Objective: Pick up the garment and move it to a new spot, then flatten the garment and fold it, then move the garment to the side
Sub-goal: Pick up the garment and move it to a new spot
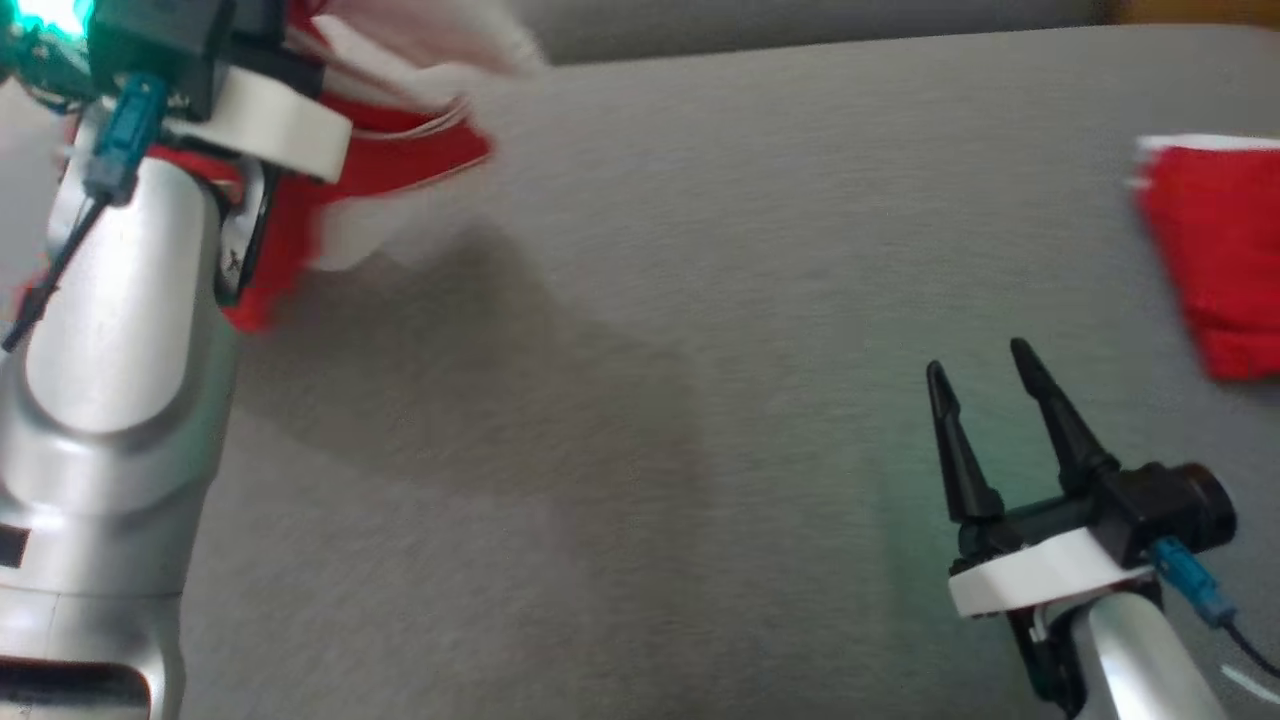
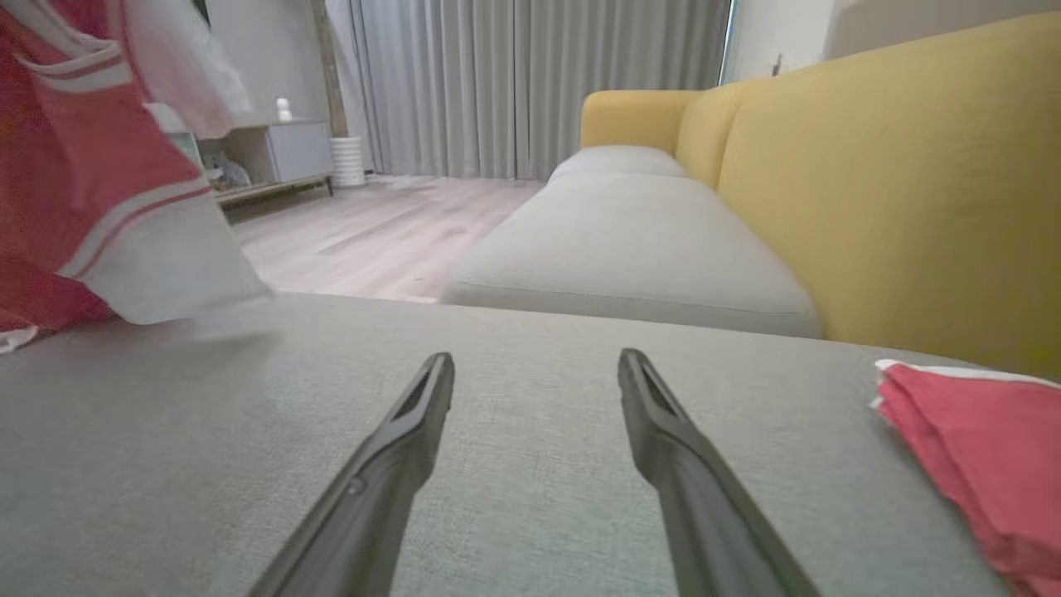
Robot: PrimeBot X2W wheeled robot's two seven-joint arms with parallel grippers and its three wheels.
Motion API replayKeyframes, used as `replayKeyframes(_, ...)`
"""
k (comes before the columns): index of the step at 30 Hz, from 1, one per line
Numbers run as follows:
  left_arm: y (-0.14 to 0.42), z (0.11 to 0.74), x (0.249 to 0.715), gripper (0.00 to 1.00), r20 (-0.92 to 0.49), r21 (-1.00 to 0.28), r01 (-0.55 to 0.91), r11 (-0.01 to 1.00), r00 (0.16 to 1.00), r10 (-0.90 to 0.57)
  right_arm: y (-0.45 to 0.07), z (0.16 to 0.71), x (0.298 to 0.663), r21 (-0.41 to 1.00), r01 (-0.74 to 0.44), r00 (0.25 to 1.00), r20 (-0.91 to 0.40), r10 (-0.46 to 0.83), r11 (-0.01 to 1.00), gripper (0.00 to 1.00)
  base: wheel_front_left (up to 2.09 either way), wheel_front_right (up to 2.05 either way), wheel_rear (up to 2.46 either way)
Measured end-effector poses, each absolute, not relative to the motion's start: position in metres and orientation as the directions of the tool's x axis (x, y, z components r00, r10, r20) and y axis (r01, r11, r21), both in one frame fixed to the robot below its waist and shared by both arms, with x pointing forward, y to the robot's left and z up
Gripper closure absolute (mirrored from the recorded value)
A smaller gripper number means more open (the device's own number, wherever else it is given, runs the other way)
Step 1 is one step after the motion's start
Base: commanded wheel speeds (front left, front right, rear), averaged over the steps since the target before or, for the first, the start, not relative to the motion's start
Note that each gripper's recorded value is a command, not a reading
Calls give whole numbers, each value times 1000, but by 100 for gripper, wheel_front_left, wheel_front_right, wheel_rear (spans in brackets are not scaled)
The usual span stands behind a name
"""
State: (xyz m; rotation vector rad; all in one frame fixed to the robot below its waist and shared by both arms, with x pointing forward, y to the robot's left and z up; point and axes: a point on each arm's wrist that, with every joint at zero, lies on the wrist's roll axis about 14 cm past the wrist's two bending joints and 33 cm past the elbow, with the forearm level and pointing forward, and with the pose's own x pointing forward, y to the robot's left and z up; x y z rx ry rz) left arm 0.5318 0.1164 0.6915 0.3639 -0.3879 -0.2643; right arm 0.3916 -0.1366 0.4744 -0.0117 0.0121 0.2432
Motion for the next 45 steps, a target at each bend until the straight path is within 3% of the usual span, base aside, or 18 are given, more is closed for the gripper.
replayKeyframes(13, -44, 737, 502, 100, 384, 350, 503, 790, 692, -611, -219, 513, 332, -12, 49, 995, 85, -48, 999, 0, 0, 0, 0)
replayKeyframes(16, -68, 699, 509, 100, 304, 318, 580, 750, 687, -660, -228, 507, 328, -6, 87, 994, 64, -87, 996, 0, 0, 0, 0)
replayKeyframes(20, -82, 590, 516, 100, 86, 226, 678, 699, 701, -708, -229, 489, 333, 5, 98, 995, 4, -98, 995, 0, 0, 0, 0)
replayKeyframes(21, -84, 561, 513, 64, 34, 192, 698, 690, 698, -715, -227, 484, 336, 9, 96, 995, -12, -96, 995, 0, 0, 0, 0)
replayKeyframes(22, -84, 533, 508, 64, -15, 156, 713, 683, 693, -720, -226, 480, 339, 9, 91, 995, -27, -91, 996, 0, 0, 0, 0)
replayKeyframes(23, -84, 508, 503, 0, -55, 123, 724, 679, 688, -724, -225, 476, 343, 7, 86, 996, -38, -86, 996, 0, 0, 0, 0)
replayKeyframes(27, -82, 453, 484, 0, -111, 25, 720, 694, 692, -713, -218, 466, 360, 5, 55, 996, -64, -55, 998, 0, 0, 0, 0)
replayKeyframes(35, -32, 459, 465, 0, -39, 3, 537, 844, 843, -536, -190, 456, 376, 27, -32, 996, -77, 34, 999, 0, 0, 0, 0)
replayKeyframes(45, 83, 487, 363, 0, 16, -38, 190, 981, 982, -189, -165, 454, 345, 53, -102, 991, -85, 107, 993, 0, 0, 0, 0)
